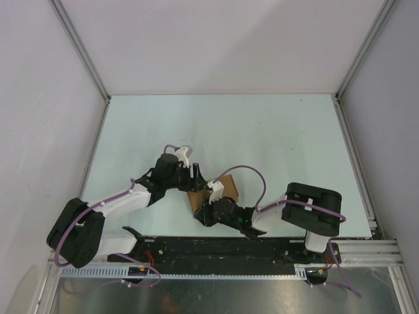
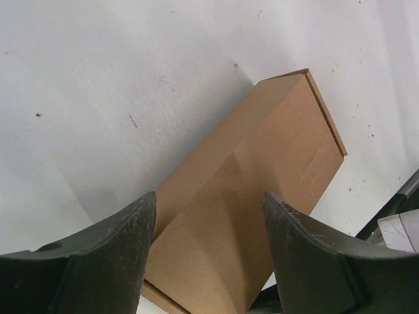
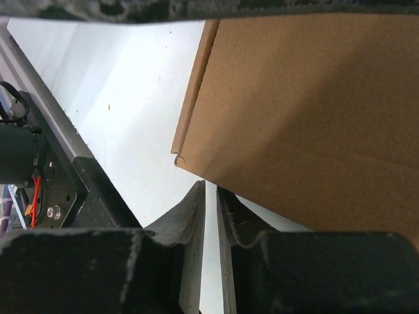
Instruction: Fold the paper box
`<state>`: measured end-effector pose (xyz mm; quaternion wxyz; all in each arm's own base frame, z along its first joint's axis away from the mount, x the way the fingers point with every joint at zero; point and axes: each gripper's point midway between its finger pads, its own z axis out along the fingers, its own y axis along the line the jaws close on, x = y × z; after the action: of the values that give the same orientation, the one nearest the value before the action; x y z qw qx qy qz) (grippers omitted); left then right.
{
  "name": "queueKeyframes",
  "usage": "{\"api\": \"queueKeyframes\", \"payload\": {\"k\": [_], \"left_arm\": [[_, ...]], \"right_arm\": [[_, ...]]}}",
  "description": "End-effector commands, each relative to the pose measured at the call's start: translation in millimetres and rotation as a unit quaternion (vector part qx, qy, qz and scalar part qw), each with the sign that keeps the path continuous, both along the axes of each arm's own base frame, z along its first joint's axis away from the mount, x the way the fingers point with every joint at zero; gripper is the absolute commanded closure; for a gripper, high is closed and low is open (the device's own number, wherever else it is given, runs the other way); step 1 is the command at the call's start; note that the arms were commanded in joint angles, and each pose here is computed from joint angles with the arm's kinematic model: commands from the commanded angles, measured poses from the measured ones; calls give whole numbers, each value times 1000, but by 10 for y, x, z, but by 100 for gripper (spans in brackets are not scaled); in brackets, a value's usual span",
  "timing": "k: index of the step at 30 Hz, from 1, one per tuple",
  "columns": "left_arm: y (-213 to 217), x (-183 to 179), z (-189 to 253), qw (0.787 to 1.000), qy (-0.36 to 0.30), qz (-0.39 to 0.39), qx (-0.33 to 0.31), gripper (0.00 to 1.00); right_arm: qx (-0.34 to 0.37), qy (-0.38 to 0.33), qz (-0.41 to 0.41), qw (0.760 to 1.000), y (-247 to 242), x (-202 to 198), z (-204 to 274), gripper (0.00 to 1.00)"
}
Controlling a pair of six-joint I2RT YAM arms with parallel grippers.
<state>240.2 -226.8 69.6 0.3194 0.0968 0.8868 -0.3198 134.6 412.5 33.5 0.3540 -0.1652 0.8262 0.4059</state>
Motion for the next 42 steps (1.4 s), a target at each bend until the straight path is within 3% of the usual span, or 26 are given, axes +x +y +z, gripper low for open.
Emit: {"api": "queueKeyframes", "payload": {"k": [1, 31, 42], "left_arm": [[-29, -130, -50, 999, 26, -10, -16, 29], [-12, -433, -198, 996, 77, -26, -35, 29], [-29, -191, 2, 999, 37, -6, -26, 28]], "right_arm": [[22, -48, -42, 998, 68, 247, 189, 83], [19, -92, -77, 993, -24, 517, 331, 84], [-8, -84, -9, 996, -41, 171, 423, 79]]}}
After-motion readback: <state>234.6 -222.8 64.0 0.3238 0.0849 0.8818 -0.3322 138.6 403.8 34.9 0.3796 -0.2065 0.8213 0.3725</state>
